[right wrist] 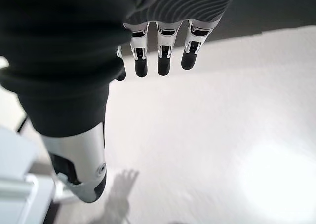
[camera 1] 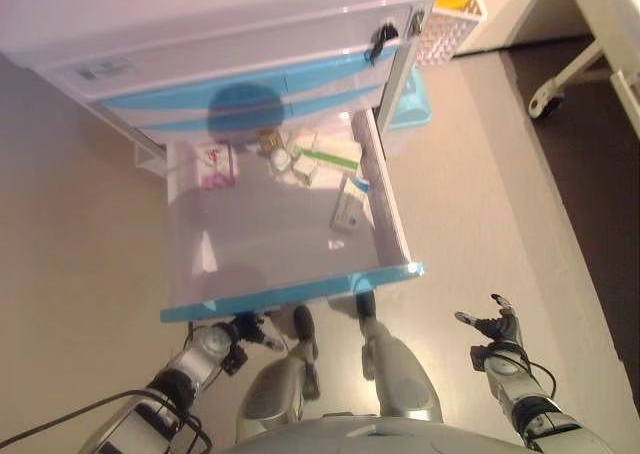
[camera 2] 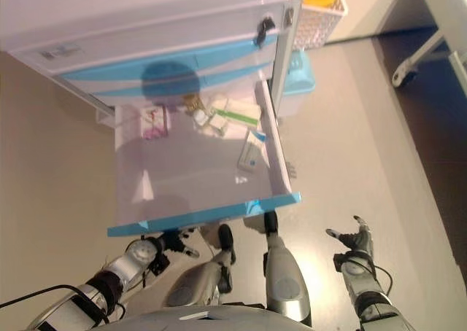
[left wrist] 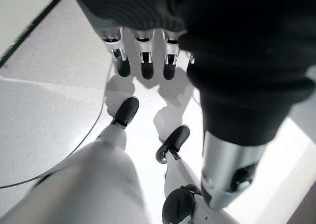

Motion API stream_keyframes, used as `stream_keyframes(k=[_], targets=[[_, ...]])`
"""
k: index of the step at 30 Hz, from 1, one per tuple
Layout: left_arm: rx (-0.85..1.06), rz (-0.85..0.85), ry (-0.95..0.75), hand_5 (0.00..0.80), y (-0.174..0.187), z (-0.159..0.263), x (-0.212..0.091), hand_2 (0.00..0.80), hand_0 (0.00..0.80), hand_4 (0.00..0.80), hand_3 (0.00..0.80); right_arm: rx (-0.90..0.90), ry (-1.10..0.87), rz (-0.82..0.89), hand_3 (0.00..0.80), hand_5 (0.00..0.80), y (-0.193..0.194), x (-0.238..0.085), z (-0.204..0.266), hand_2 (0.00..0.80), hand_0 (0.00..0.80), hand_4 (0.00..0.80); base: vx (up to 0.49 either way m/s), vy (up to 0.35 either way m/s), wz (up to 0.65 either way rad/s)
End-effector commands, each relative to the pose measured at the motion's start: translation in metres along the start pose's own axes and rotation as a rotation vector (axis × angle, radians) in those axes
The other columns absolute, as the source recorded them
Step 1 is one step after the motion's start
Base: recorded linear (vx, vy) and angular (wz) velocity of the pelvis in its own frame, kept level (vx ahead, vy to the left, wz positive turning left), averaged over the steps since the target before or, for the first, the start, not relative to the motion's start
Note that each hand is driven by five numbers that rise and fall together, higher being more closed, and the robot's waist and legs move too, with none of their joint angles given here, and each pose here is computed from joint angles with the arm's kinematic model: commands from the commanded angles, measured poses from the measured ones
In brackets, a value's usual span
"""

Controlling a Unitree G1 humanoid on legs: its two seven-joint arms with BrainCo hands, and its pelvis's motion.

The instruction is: Open the drawer and pick up the medicine

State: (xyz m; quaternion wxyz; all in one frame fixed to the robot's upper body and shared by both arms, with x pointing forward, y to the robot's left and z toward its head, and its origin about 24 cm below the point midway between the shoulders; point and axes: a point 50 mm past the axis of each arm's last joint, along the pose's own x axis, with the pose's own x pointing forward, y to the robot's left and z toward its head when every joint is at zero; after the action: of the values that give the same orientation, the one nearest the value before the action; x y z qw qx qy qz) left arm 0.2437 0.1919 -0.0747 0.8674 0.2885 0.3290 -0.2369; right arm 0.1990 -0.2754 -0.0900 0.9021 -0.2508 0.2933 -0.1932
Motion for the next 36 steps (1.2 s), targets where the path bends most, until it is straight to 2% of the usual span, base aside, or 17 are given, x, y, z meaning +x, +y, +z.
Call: stream_keyframes(k=[1, 6, 13, 20, 21, 24, 27, 32, 36], targets=[[0.004, 0.110, -0.143, 0.000, 0.041, 0.041, -0.007, 0.000, 0.000, 0.000, 0.000, -0.056, -0.094, 0.028, 0.000, 0.000, -0.005, 0.006, 0.018, 0.000, 0.000, 0.000, -0.051, 0.089, -0.13], [0.024, 0.250, -0.281, 0.000, 0.109, 0.093, -0.036, 0.000, 0.000, 0.000, 0.000, -0.111, -0.137, 0.056, 0.000, 0.000, -0.011, 0.007, 0.022, 0.000, 0.000, 0.000, 0.006, 0.113, -0.07], [-0.026, 0.464, -0.344, 0.000, 0.195, 0.143, -0.080, 0.000, 0.000, 0.000, 0.000, -0.201, -0.185, 0.100, 0.000, 0.000, -0.016, 0.009, 0.028, 0.000, 0.000, 0.000, 0.049, 0.127, -0.10], [-0.209, 0.831, -0.352, 0.000, 0.275, 0.160, -0.140, 0.000, 0.000, 0.000, 0.000, -0.278, -0.221, 0.155, 0.000, 0.000, -0.011, 0.010, 0.035, 0.000, 0.000, 0.000, 0.042, 0.091, -0.14], [-0.244, 0.954, -0.368, 0.000, 0.288, 0.161, -0.156, 0.000, 0.000, 0.000, 0.000, -0.290, -0.223, 0.167, 0.000, 0.000, -0.008, 0.009, 0.034, 0.000, 0.000, 0.000, 0.109, 0.060, -0.20], [-0.304, 1.139, -0.410, 0.000, 0.303, 0.166, -0.179, 0.000, 0.000, 0.000, 0.000, -0.292, -0.235, 0.188, 0.000, 0.000, 0.001, 0.006, 0.036, 0.000, 0.000, 0.000, 0.040, 0.003, -0.16], [-0.287, 1.256, -0.437, 0.000, 0.305, 0.176, -0.187, 0.000, 0.000, 0.000, 0.000, -0.292, -0.244, 0.214, 0.000, 0.000, 0.011, 0.004, 0.038, 0.000, 0.000, 0.000, -0.001, -0.036, -0.15], [-0.271, 1.275, -0.467, 0.000, 0.299, 0.189, -0.182, 0.000, 0.000, 0.000, 0.000, -0.275, -0.258, 0.221, 0.000, 0.000, 0.015, 0.003, 0.041, 0.000, 0.000, 0.000, -0.063, -0.066, 0.00], [-0.295, 1.210, -0.500, 0.000, 0.289, 0.186, -0.165, 0.000, 0.000, 0.000, 0.000, -0.256, -0.267, 0.235, 0.000, 0.000, 0.022, 0.000, 0.042, 0.000, 0.000, 0.000, 0.003, -0.058, -0.01]])
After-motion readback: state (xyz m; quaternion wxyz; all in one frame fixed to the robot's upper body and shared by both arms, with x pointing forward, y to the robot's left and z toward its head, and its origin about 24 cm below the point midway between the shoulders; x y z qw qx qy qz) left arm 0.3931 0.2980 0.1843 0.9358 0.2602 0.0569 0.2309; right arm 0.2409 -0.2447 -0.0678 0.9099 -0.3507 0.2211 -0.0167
